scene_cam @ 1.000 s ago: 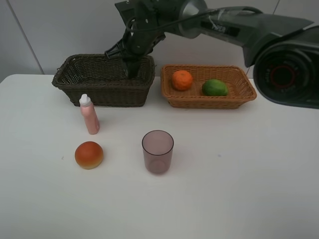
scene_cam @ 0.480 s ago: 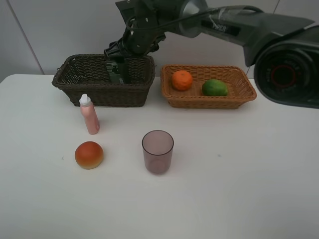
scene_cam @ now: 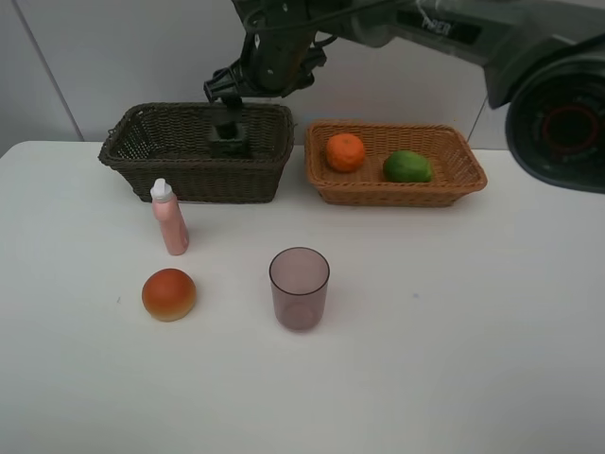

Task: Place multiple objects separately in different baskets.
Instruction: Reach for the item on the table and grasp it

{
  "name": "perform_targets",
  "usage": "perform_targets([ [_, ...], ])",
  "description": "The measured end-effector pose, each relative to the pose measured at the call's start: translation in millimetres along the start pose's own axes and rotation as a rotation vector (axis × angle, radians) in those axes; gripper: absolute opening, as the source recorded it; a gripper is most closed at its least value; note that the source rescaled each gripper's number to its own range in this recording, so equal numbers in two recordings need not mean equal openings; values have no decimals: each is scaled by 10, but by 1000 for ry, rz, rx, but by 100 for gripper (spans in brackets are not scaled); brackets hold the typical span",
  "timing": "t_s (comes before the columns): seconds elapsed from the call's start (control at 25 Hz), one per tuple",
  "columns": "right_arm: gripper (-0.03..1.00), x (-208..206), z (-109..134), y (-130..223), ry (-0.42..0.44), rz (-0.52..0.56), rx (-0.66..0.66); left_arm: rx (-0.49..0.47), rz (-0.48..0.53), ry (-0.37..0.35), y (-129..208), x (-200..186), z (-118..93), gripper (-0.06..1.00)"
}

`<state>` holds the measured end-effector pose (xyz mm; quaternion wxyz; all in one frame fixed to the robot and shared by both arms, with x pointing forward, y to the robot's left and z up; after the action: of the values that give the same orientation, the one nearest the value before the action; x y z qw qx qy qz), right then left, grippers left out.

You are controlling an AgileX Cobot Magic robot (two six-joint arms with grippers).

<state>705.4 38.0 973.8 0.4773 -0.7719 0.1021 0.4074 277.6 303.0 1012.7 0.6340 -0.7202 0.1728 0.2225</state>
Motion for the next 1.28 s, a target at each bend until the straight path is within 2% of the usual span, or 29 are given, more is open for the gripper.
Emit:
perform_targets([
  [0.16, 83, -303, -93, -139, 10, -25, -11, 0, 0, 0, 0, 0, 0, 100],
  [0.32, 84, -745, -226, -297, 25, -59, -7, 0, 0, 0, 0, 0, 0, 100],
  [0.56, 84, -1146, -401, -263, 75, 6, -2, 0, 0, 0, 0, 0, 0, 100],
  [0.76, 84, -1243, -491, -141, 121, 93, -17, 0, 0, 0, 0, 0, 0, 100],
  [0.88, 84, -1249, -494, -131, 120, 95, -49, 0, 0, 0, 0, 0, 0, 100],
  [1.04, 84, -1197, -409, -30, 76, 65, -84, 0, 0, 0, 0, 0, 0, 100],
  [1.28, 84, -1311, -366, 361, 12, 37, -96, 2, -1, -5, -1, 0, 7, 100],
])
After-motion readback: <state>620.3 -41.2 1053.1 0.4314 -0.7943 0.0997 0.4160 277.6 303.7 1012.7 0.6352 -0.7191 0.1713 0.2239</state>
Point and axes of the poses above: a point on each arm's last joint axis where the gripper is mounted, x pointing out along that axis toward the gripper, z along the wrist's bending axis when the last joint is at zero, y = z × x, the point moved 6 cm from there along x, pointing out along that axis toward the gripper, and after that the axes turned 6 degrees about -x, right-handed, at the moved point
